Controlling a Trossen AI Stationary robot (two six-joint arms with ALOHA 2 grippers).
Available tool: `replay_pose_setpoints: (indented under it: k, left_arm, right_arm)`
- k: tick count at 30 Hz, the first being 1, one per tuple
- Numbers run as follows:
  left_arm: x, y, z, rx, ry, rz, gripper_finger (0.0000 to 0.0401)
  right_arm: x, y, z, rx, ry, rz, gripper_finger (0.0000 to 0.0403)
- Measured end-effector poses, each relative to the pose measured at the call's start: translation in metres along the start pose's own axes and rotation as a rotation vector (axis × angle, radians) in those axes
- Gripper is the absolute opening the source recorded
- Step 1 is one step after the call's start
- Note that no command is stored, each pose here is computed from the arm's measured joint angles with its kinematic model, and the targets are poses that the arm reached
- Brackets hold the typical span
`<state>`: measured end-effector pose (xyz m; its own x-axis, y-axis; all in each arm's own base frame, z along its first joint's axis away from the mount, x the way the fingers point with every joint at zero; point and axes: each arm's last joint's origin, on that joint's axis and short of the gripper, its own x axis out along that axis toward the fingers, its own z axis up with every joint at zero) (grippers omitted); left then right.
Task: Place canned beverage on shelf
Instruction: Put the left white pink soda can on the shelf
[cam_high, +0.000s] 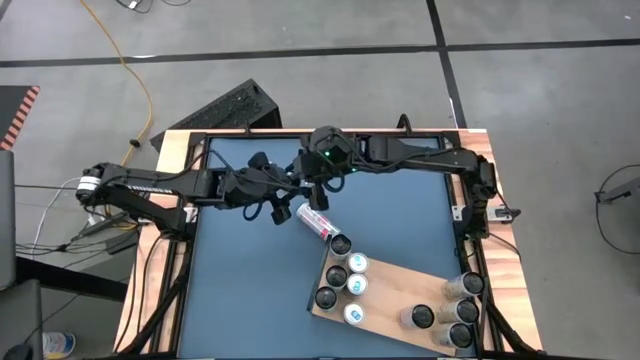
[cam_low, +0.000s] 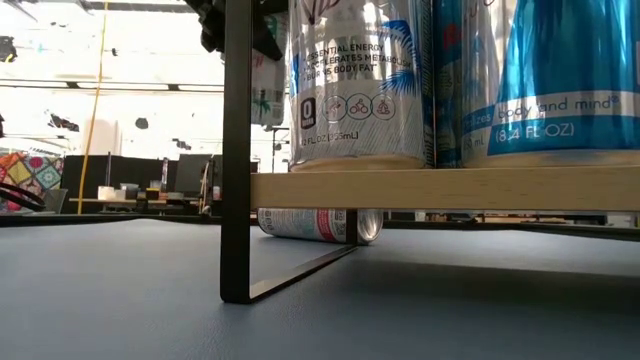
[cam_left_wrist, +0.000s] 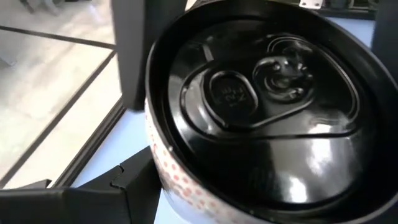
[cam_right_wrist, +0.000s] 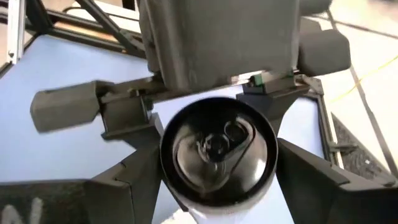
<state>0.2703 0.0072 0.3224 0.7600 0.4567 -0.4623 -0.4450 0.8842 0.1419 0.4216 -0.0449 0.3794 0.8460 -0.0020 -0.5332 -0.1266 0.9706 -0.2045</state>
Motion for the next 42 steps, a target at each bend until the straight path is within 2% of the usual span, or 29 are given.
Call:
replay_pose_setpoints:
  k: [4,9,16,21,27,32,37,42]
  left_arm:
    - [0.002,-0.002,-0.001,-0.006,0.007,-0.007,0.0254]
    - [0.003,-0.008,0.000,0.013,-0.012,-0.042,0.0254]
    - [0.003,-0.011,0.000,0.012,-0.017,-0.063,0.0256]
    - [-0.004,-0.010,0.000,0.013,0.004,-0.156,0.0278]
    - [-0.023,-0.005,0.008,-0.001,-0.049,-0.283,0.0298]
    - [-0.042,0.000,0.011,-0.005,-0.077,-0.428,0.0300]
    - [-0.056,0.008,0.014,-0.025,-0.116,-0.441,0.0300]
    - [-0.062,0.013,0.014,-0.027,-0.125,-0.399,0.0301]
  right_arm:
    - [0.000,0.001,-0.002,0.009,0.023,-0.008,0.0262]
    - [-0.001,0.001,-0.005,0.021,0.066,-0.026,0.0201]
    - [-0.002,0.008,-0.004,0.016,0.086,-0.028,0.0198]
    - [-0.010,0.010,-0.003,0.023,0.094,-0.016,0.0197]
    - [-0.042,0.011,0.003,0.006,0.075,-0.001,0.0197]
    - [-0.073,0.010,-0.004,-0.001,0.188,-0.058,0.0197]
    - [-0.110,0.022,-0.006,0.052,0.247,-0.012,0.0197]
    - [-0.158,0.049,-0.004,0.066,0.244,0.032,0.0197]
